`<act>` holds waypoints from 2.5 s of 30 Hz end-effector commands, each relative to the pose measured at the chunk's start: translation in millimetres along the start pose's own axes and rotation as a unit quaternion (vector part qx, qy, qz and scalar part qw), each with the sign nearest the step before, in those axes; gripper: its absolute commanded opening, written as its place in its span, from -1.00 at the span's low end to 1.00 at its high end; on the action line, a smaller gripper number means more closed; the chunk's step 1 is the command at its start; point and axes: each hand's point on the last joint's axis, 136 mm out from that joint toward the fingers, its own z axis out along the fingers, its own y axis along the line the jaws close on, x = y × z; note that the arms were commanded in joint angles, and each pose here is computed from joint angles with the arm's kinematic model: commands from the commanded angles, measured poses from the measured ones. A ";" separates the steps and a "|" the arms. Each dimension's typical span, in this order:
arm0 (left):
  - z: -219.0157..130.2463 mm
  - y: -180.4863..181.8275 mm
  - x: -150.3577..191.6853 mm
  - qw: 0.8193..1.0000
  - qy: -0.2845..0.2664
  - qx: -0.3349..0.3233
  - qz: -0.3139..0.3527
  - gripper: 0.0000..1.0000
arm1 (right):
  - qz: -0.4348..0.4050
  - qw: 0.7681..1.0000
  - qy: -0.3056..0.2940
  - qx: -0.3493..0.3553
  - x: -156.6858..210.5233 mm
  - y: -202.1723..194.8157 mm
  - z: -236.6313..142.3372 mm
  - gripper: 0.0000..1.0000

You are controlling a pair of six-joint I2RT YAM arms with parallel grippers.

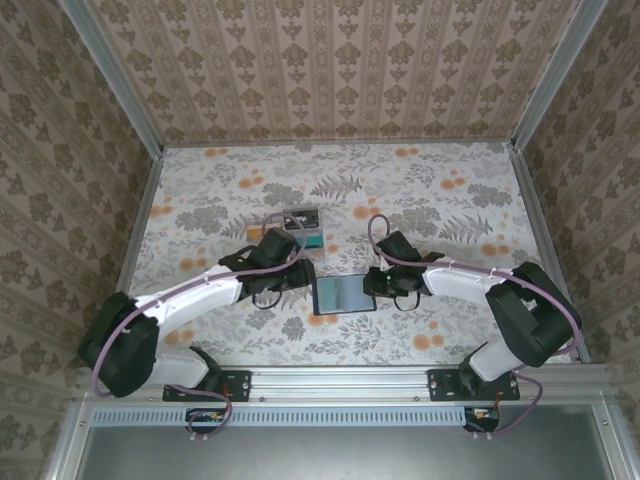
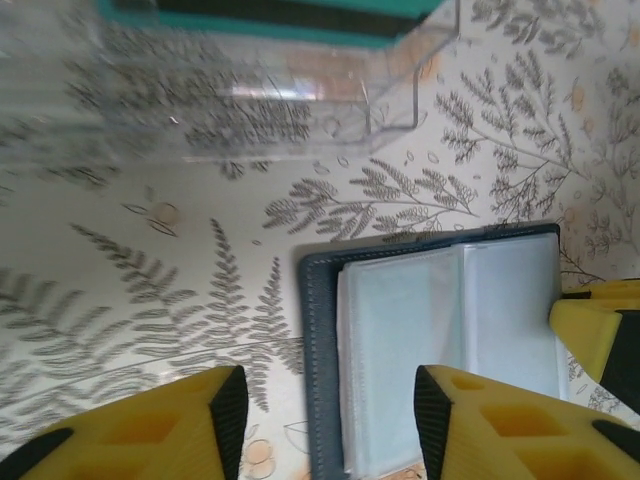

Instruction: Take the credit cards out of the card holder

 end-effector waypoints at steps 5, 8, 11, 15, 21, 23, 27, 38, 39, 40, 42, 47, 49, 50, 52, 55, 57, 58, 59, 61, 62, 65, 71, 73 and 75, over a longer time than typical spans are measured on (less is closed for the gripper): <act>22.2 -37.9 7.2 0.998 0.033 0.053 -0.004 -0.19 | 0.025 0.999 0.014 0.033 17.3 -16.9 1.3 -0.53; 30.5 -40.8 15.0 0.997 0.048 0.059 -0.008 -0.20 | 0.026 0.999 0.015 0.034 18.2 -17.5 1.3 -0.53; 36.8 -39.8 21.4 0.997 0.060 0.056 -0.010 -0.21 | 0.026 0.999 0.015 0.033 19.2 -18.2 1.7 -0.53; 43.0 -38.4 27.6 0.996 0.071 0.056 -0.012 -0.22 | 0.027 0.999 0.017 0.034 20.1 -18.7 2.3 -0.53; 49.4 -31.5 33.8 0.996 0.082 0.041 -0.012 -0.23 | 0.027 0.999 0.018 0.033 20.8 -18.3 2.4 -0.53; 48.4 -28.7 34.1 0.996 0.081 0.031 -0.009 -0.23 | 0.027 0.999 0.018 0.034 20.9 -18.7 2.5 -0.53; 43.8 -25.4 33.2 0.997 0.076 0.018 -0.005 -0.23 | 0.027 0.999 0.019 0.034 22.0 -19.3 3.1 -0.54; 50.1 -23.9 41.4 0.996 0.091 0.014 -0.003 -0.24 | 0.027 0.999 0.023 0.032 22.0 -18.2 5.1 -0.54; 51.1 -24.0 41.8 0.996 0.092 0.014 -0.004 -0.24 | 0.026 0.999 0.023 0.031 21.6 -17.5 5.0 -0.54; 51.6 -25.0 42.2 0.996 0.093 0.015 -0.003 -0.25 | 0.026 0.999 0.023 0.031 21.9 -17.8 5.1 -0.54; 53.6 -26.5 43.2 0.995 0.096 0.020 -0.005 -0.25 | 0.026 0.999 0.023 0.031 21.2 -17.2 4.8 -0.54; 55.1 -46.4 41.2 0.993 0.093 0.076 -0.007 -0.16 | 0.026 0.999 0.024 0.030 21.4 -17.1 5.2 -0.54; 55.0 -54.6 40.3 0.991 0.092 0.098 -0.005 -0.12 | 0.026 0.999 0.023 0.030 20.8 -16.6 5.3 -0.55; 54.5 -59.3 39.2 0.990 0.091 0.110 -0.003 -0.11 | 0.027 0.999 0.024 0.030 21.8 -17.2 5.7 -0.55; 53.8 -66.1 38.6 0.988 0.092 0.126 0.001 -0.11 | 0.027 0.999 0.025 0.029 22.1 -17.2 6.2 -0.55; 52.6 -73.0 37.4 0.986 0.093 0.138 0.006 -0.09 | 0.027 0.999 0.025 0.030 22.3 -17.4 6.3 -0.55; 53.0 -75.3 37.0 0.986 0.093 0.141 0.009 -0.07 | 0.027 0.999 0.025 0.030 22.4 -17.4 6.2 -0.55; 53.0 -77.5 36.4 0.985 0.093 0.145 0.010 -0.08 | 0.027 0.999 0.025 0.030 22.4 -17.7 6.1 -0.55; 52.7 -81.1 35.9 0.984 0.092 0.151 0.013 -0.07 | 0.027 0.999 0.025 0.031 22.4 -17.8 6.3 -0.55; 52.5 -88.8 35.9 0.982 0.095 0.164 0.020 -0.06 | 0.028 0.999 0.024 0.030 21.9 -17.6 5.9 -0.55; 53.0 -92.2 36.3 0.980 0.099 0.170 0.024 -0.06 | 0.029 0.999 0.023 0.031 21.7 -17.9 5.5 -0.55; 53.2 -104.9 35.8 0.976 0.103 0.186 0.038 -0.07 | 0.032 0.999 0.017 0.029 19.4 -16.9 3.9 -0.53; 52.5 -120.0 35.1 0.972 0.109 0.201 0.053 -0.08 | 0.040 0.998 -0.021 0.037 5.6 -20.9 -13.6 -0.50; 52.9 -121.7 35.5 0.971 0.110 0.203 0.056 -0.08 | 0.046 0.998 -0.037 0.037 -0.3 -24.5 -20.5 -0.49; 53.6 -123.9 35.4 0.970 0.113 0.206 0.057 -0.08 | 0.051 0.997 -0.060 0.025 -8.7 -23.2 -33.6 -0.47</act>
